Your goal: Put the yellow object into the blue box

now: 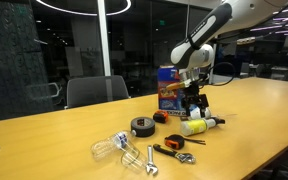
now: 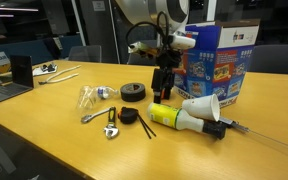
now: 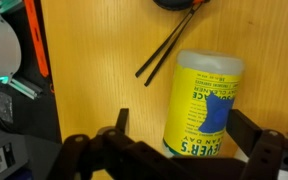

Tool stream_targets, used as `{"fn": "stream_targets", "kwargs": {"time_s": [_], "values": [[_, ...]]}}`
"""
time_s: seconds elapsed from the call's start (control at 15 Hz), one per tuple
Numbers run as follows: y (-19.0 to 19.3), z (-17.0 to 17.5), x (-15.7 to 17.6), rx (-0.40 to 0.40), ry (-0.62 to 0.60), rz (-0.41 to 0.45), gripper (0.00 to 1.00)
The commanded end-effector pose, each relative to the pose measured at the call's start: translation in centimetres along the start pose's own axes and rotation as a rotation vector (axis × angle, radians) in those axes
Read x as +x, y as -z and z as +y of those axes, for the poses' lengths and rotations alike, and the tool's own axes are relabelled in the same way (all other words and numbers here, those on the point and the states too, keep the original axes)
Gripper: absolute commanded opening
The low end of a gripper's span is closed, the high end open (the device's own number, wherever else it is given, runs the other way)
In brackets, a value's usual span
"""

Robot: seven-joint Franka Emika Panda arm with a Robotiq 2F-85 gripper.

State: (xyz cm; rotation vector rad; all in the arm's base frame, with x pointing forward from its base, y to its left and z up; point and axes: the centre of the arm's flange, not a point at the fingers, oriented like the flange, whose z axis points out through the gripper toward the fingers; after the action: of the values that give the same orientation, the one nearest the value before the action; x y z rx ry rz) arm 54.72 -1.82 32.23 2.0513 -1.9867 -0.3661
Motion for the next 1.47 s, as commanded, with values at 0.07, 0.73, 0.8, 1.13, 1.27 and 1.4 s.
{"fn": "stream_targets", "kwargs": {"time_s": [0.07,0.73,0.8,1.13,1.27,1.4], "values": [[-3.9,-1.1,0.4,-0.006,-0.250,-0.021,1.00],[-9.5,-1.3,1.7,-0.132,-0.672,-0.033,0.73],[-9.5,-1.3,1.7,-0.135,-0.685,-0.037,0.67],[-8.3,-0.7,2.1,-0.145,-0.736,-0.022,0.48],[-7.3,0.0,2.3,-0.148,-0.753,-0.013,0.47],[-5.9,1.0,2.6,-0.159,-0.770,0.003,0.45]]}}
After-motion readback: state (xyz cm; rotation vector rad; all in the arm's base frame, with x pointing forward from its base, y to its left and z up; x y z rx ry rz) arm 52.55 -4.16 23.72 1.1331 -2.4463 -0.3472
